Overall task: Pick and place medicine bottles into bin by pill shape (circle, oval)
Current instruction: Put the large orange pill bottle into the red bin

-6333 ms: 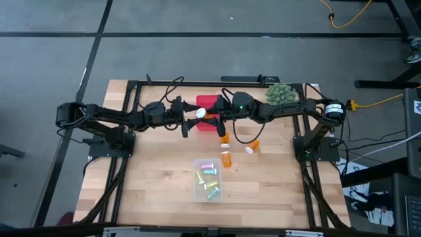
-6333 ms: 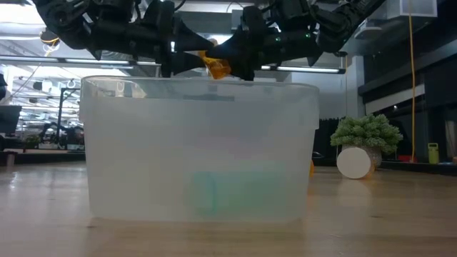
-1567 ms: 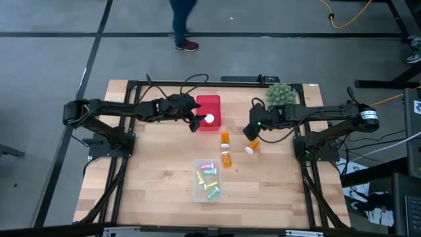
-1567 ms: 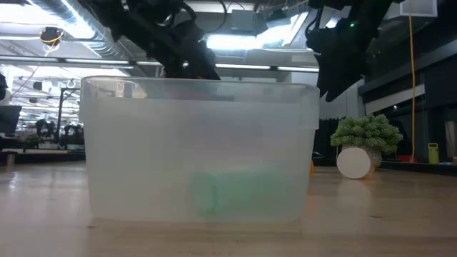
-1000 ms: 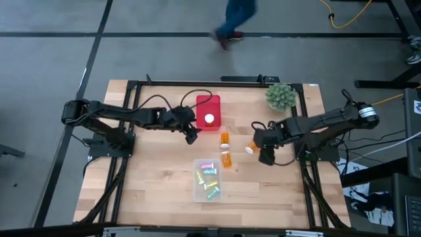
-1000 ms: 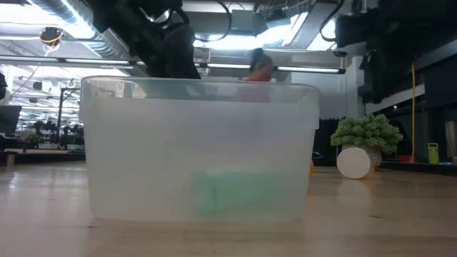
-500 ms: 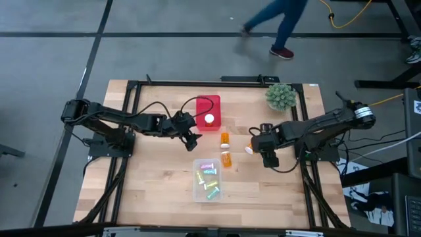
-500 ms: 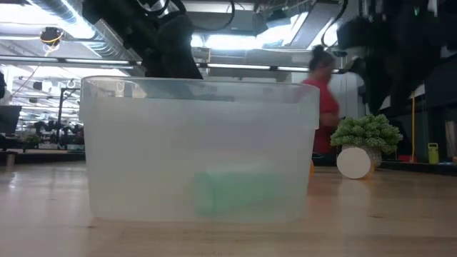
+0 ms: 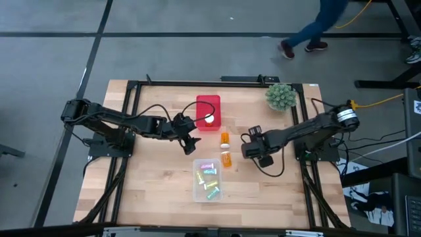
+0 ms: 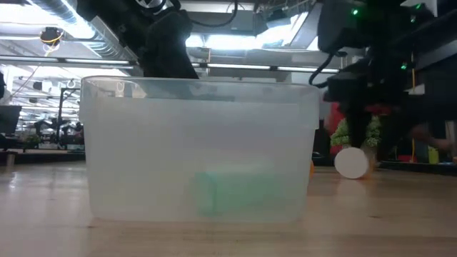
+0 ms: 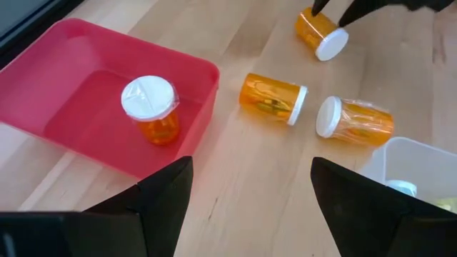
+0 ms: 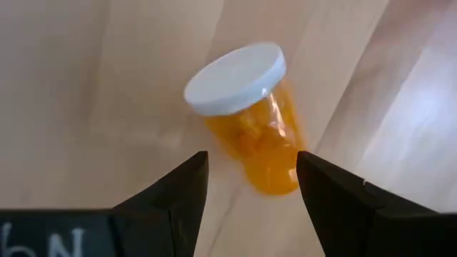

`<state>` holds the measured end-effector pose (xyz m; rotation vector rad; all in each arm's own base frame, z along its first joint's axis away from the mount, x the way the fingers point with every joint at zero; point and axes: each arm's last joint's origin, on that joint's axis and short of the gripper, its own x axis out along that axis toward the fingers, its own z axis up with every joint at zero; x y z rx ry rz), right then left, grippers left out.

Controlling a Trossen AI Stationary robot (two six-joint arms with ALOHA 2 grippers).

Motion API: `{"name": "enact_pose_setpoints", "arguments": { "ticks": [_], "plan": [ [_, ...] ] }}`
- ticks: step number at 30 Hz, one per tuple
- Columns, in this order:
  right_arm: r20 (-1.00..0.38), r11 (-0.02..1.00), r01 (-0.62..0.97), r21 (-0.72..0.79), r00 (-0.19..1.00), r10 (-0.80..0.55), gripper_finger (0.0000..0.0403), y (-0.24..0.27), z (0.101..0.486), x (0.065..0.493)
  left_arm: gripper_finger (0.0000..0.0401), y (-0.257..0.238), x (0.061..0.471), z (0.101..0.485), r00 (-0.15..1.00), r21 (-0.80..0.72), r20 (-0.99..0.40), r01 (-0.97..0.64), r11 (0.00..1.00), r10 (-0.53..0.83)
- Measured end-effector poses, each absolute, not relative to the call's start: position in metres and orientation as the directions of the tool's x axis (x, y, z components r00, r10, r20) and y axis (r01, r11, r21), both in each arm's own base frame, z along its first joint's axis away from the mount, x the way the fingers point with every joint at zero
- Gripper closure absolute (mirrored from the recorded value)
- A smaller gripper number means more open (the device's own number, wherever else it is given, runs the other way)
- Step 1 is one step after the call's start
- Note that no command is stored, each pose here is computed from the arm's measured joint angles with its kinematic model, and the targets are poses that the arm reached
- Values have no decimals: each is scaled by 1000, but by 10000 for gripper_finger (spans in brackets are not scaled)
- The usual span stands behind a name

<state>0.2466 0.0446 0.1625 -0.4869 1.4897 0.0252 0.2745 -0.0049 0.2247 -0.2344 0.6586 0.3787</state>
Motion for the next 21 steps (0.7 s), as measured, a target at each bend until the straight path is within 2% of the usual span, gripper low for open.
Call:
{"name": "enact_pose_setpoints", "arguments": {
  "ticks": [6,10,15,19,21],
  "plan": [
    [-951,871,-381,-309,141,-276,188,45,145,262,123,-5,274,225,726,-90,-633,-415,906,269],
    [-969,899,-362,-248,97,-228,188,42,131,268,123,-5,274,225,725,-90,-633,-416,905,270],
    [-967,941,-225,-252,83,-239,202,38,129,268,123,-5,274,224,720,-84,-637,-419,904,275],
    [-963,961,-115,-253,129,-238,225,35,139,267,123,-4,274,224,716,-72,-634,-432,899,293],
    [-948,960,-62,-273,188,-257,227,32,149,268,123,-4,274,224,715,-70,-634,-434,898,295]
  ]
}}
